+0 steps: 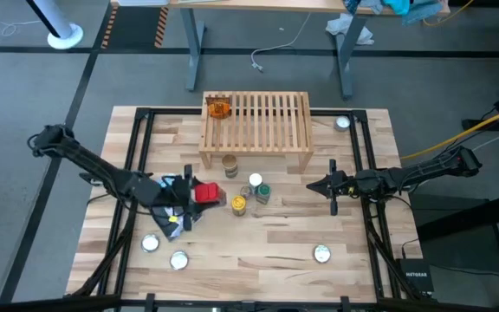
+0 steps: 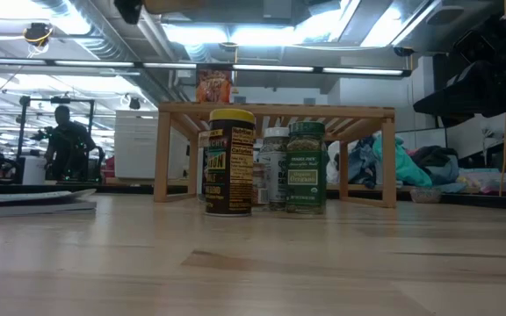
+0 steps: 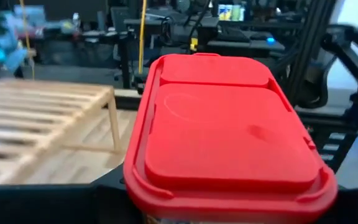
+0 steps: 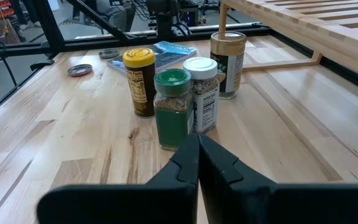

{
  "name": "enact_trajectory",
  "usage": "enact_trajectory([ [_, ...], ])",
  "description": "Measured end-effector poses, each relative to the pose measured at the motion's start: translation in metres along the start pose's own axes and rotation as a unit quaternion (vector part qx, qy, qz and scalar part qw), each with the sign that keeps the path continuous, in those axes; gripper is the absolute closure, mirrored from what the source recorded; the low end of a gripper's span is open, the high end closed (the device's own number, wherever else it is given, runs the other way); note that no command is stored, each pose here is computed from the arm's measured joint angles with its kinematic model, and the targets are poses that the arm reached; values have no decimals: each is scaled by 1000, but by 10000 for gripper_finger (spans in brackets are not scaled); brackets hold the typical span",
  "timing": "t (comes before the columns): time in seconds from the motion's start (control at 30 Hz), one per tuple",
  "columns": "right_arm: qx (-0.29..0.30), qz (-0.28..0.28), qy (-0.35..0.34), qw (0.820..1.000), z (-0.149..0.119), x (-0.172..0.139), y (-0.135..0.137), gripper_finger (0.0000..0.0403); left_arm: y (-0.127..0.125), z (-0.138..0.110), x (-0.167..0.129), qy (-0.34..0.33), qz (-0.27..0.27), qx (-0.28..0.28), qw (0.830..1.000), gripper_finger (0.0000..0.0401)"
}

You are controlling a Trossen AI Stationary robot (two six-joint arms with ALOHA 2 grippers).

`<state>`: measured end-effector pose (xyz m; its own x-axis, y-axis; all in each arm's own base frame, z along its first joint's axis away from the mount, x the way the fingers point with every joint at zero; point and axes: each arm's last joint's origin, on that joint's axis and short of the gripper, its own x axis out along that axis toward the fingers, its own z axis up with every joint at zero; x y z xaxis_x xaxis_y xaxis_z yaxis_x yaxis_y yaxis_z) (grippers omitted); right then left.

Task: Shelf spices
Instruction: Put the red seasoning can on the shelf

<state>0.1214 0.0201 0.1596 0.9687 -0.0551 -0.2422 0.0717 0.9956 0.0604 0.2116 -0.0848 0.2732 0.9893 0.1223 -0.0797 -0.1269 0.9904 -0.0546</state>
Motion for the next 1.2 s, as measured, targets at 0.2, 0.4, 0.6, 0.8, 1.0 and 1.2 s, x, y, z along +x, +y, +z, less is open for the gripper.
enact_trajectory([
  [0.2,0,0,0,1000,0,0,0,395,21,1,8,9,36,59,998,229],
  [0.4,0,0,0,1000,0,0,0,395,39,1,16,23,57,89,994,229],
  [0.6,0,0,0,1000,0,0,0,395,56,2,21,27,77,117,990,229],
  [0.8,0,0,0,1000,0,0,0,395,75,4,25,32,118,137,983,229],
  [1.0,-4,0,0,1000,0,0,0,395,100,6,29,30,111,133,984,229],
  [1.2,-4,0,0,1000,0,0,0,395,126,7,29,27,84,92,992,229],
])
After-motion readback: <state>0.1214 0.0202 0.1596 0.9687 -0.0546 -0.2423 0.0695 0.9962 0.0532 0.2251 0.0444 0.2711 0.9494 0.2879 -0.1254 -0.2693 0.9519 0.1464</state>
